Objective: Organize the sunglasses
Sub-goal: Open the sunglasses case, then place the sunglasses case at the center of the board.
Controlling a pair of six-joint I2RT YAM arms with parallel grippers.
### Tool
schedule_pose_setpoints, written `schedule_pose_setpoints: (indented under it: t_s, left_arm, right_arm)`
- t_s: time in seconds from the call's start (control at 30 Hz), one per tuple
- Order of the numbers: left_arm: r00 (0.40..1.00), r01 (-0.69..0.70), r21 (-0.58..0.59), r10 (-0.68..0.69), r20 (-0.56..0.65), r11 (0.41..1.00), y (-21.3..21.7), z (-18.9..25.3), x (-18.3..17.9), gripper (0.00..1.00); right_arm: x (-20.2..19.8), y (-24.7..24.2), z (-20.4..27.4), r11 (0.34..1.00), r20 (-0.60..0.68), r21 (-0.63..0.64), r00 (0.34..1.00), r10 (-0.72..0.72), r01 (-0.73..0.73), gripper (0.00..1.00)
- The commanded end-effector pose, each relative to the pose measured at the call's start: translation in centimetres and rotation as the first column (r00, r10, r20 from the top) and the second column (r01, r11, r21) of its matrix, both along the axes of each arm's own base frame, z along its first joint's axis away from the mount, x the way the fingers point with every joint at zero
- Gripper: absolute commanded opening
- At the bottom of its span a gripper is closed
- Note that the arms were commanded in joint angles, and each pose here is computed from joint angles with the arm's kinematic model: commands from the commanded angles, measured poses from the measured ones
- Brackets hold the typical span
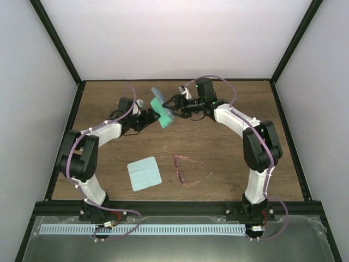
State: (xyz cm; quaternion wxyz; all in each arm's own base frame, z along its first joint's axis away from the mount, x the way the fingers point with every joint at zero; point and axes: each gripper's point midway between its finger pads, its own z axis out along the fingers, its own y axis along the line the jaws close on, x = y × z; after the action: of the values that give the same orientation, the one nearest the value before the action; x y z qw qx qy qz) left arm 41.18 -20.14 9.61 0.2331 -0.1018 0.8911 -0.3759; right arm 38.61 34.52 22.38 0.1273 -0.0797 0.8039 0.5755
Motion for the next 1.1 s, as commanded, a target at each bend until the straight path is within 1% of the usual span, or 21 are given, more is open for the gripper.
schedule_pose_setpoints:
  t_s: [0.0,0.1,0.23,0.33,0.47,0.7,0.83,0.97,1.07]
  left_arm:
    - [0.989,0.050,0.082,-0.039,-0.142,0.995,0.2,-3.7,-3.2,0.88]
    - [0.994,0.052,0.074,-0.044,-0.102,0.996,0.1,-2.0,-2.8,0.88]
    - [0.998,0.059,0.079,-0.056,-0.035,0.995,0.2,1.4,-2.5,0.88]
    - [0.998,0.064,0.088,-0.065,0.008,0.994,0.3,3.7,-2.4,0.91]
    - [0.998,0.048,0.120,-0.052,0.033,0.992,1.1,5.3,-2.5,0.93]
    - [0.999,0.043,0.130,-0.046,0.017,0.991,1.7,5.1,-3.9,0.98]
    - [0.999,0.046,0.144,-0.047,0.001,0.989,2.0,4.5,-4.2,0.98]
    - [0.999,0.051,0.169,-0.049,-0.014,0.984,2.4,3.5,-4.2,0.98]
    - [0.998,0.059,0.188,-0.055,-0.030,0.980,2.4,2.0,-3.8,0.98]
  right_arm:
    - [-3.6,1.5,11.5,0.951,0.365,0.175,0.914,0.176,-0.253,0.47]
    - [-3.1,1.5,9.7,0.964,0.340,0.140,0.925,0.169,-0.228,0.47]
    - [-2.3,1.6,7.1,0.976,0.295,0.099,0.942,0.159,-0.195,0.47]
    - [-1.7,1.8,4.8,0.980,0.251,0.071,0.955,0.160,-0.183,0.47]
    - [-1.4,1.9,2.3,0.982,0.217,0.057,0.962,0.164,-0.180,0.48]
    - [-1.0,2.2,-1.7,0.982,0.151,0.037,0.972,0.179,-0.186,0.49]
    - [-1.1,2.3,-3.9,0.979,0.113,0.025,0.973,0.199,-0.203,0.49]
    - [-1.2,2.3,-6.5,0.977,0.064,-0.002,0.975,0.211,-0.211,0.51]
    - [-1.5,2.1,-7.9,0.977,0.033,-0.015,0.977,0.211,-0.211,0.55]
